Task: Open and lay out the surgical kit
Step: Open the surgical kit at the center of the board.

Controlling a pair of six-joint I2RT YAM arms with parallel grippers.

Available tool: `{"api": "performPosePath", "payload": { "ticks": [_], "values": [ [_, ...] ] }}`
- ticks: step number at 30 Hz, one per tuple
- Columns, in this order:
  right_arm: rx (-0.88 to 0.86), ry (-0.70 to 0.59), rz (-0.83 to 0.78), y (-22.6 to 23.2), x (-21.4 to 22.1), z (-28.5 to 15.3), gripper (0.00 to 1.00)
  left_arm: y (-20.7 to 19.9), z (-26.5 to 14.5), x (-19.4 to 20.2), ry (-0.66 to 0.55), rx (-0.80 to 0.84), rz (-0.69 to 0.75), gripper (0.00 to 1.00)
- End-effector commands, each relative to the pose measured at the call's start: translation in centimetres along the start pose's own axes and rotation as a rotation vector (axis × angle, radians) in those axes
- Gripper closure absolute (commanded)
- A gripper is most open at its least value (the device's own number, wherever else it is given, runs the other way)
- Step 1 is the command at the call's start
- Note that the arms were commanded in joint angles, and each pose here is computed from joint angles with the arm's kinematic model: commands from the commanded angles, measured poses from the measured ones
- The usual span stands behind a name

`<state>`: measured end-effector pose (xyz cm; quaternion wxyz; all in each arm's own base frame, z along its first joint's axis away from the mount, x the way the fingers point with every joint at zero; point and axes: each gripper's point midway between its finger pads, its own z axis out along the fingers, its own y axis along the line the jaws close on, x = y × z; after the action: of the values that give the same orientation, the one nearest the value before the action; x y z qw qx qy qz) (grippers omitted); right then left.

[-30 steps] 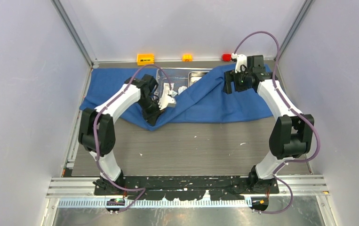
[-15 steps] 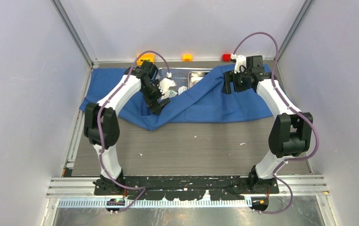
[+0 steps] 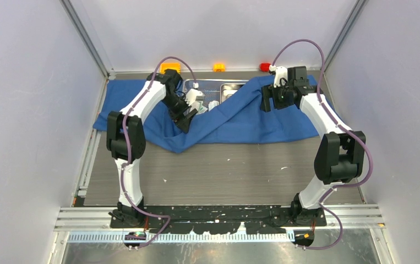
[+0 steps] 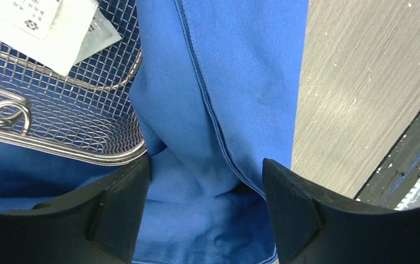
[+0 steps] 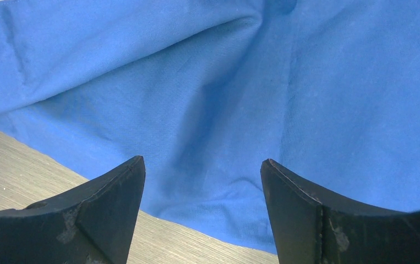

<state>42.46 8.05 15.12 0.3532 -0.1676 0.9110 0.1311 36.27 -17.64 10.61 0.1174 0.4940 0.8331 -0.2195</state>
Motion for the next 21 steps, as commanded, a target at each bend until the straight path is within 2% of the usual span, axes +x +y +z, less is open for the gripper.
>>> {"api": "performPosePath", "payload": {
  "ticks": [1,4,11,13,17,21],
  "values": [
    [0.008,-0.036,-0.029,-0.3,-1.3,-0.2,0.19,-3.0,-0.5,-0.2,-0.039,0.151,-0.072,0.3],
    [0.003,-0.037,-0.029,-0.3,-1.5,-0.1,0.19,-3.8,-0.3,0.5,-0.016,0.158,-0.074,0.42],
    [-0.003,-0.029,-0.025,-0.2,-1.2,0.1,0.19,-4.6,-0.4,2.5,0.04,0.048,-0.025,0.52],
    [-0.006,-0.029,-0.02,-0.2,-1.2,0.2,0.19,-5.0,-0.1,3.3,0.068,0.011,-0.01,0.47],
    [-0.007,-0.035,-0.022,-0.1,-1.5,0.0,0.19,-3.9,-0.7,3.3,0.043,-0.136,-0.001,0.23],
    [-0.018,-0.035,-0.016,0.1,-1.7,0.1,0.19,-3.1,-2.5,2.1,-0.034,-0.25,-0.001,0.15]
  ]
}}
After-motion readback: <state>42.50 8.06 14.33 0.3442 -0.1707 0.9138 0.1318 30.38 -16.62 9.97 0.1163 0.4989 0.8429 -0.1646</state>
